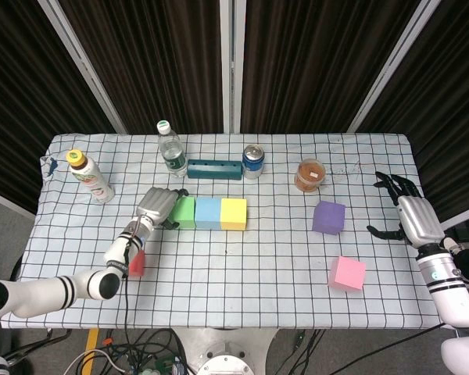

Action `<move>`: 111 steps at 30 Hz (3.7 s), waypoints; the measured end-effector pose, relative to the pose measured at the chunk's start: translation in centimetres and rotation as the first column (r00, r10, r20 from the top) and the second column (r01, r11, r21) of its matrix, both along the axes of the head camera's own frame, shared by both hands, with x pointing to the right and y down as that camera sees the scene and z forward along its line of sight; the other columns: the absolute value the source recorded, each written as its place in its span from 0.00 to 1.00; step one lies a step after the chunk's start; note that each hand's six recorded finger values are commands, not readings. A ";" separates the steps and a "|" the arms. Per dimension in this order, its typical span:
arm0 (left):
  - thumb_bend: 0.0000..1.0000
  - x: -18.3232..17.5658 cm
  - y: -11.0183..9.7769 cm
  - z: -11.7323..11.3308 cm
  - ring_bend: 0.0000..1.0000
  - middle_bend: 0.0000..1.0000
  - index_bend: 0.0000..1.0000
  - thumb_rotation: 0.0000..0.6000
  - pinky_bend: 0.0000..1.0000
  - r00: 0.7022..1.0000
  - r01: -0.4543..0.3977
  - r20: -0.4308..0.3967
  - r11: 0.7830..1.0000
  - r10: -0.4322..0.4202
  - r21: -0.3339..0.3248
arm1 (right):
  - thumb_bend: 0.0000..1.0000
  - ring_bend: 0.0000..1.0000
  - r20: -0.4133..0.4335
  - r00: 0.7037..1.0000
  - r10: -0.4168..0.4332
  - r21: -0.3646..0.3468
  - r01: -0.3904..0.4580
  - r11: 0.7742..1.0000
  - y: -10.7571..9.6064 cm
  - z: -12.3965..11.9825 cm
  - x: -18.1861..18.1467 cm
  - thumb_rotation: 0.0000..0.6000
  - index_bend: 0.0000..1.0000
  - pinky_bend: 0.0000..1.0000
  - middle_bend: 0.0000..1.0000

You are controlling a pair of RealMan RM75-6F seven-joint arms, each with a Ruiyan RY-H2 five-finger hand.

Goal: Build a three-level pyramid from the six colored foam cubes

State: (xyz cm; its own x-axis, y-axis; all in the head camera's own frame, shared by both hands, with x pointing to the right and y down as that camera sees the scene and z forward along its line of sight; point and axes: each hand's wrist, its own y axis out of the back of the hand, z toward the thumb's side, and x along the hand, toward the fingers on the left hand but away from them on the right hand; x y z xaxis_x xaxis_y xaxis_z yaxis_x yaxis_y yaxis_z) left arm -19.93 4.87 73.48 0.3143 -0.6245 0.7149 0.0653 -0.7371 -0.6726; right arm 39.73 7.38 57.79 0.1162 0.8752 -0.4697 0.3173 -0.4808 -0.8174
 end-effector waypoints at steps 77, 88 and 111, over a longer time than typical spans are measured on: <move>0.16 -15.3 11.2 -11.6 0.18 0.14 0.10 1.00 0.24 0.982 0.155 -0.120 0.987 -0.148 0.045 | 0.10 0.00 -0.003 1.000 -0.023 0.024 0.023 0.999 0.2 -0.4 -0.4 1.00 0.00 0.00 0.20; 0.16 -14.0 13.5 -8.4 0.18 0.14 0.10 1.00 0.23 0.994 0.088 -0.060 0.996 -0.090 -0.023 | 0.10 0.00 0.001 1.000 -0.025 0.017 0.025 1.000 0.3 -0.3 -0.6 1.00 0.00 0.00 0.20; 0.16 -14.3 12.9 -6.0 0.34 0.35 0.34 1.00 0.25 0.995 0.095 -0.006 0.995 -0.095 0.035 | 0.10 0.00 0.001 1.000 -0.022 0.016 0.022 1.000 0.6 -0.4 -0.8 1.00 0.00 0.00 0.20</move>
